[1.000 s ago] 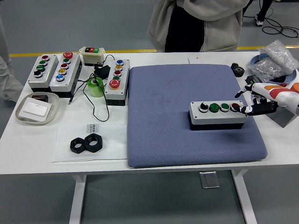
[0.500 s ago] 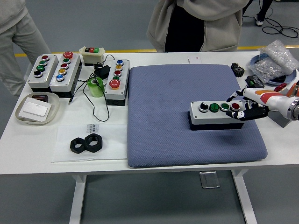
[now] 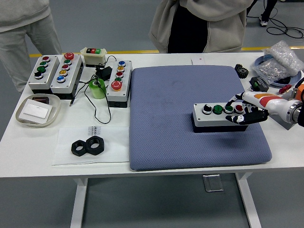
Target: Pick up the button,place it on the desk,press the button,press the button
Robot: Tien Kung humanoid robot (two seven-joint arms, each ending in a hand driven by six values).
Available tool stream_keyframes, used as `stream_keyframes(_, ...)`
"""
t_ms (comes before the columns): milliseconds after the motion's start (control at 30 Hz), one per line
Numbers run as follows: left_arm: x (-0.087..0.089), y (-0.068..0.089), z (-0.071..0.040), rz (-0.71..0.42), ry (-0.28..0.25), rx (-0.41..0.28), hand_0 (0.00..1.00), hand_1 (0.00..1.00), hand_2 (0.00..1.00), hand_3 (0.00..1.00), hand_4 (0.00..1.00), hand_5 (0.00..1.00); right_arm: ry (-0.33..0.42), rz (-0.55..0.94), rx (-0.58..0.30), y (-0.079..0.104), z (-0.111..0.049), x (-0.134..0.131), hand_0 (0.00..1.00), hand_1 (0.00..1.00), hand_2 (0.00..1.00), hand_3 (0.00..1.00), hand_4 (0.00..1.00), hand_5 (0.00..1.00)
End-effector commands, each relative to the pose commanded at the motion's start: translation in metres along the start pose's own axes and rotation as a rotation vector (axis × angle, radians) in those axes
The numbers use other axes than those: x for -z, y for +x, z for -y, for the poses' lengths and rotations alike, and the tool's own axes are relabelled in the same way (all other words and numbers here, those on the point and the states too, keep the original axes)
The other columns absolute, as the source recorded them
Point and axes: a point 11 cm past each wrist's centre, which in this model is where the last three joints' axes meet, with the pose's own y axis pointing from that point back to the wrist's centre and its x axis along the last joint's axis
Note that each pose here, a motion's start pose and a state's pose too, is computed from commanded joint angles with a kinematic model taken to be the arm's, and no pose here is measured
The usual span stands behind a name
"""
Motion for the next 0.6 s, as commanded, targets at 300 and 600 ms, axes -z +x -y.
stream_keyframes(300,-0.001,-0.001,0.000,-0.003,-0.002,0.001,0.739,0.854,0.918,0.839,0.651,0.998,-0.005,0.001,0.017,-0.006,0.003,-0.001,0.201,0.112,0.203,0.781,0.746,0.640)
stream_keyframes(600,-0.003,-0.001,0.000,-0.005,-0.006,0.002,0.738,0.853,0.918,0.839,0.652,0.998,-0.022,0.008,0.042,-0.015,0.005,-0.007,0.201,0.112,0.203,0.781,0.747,0.640)
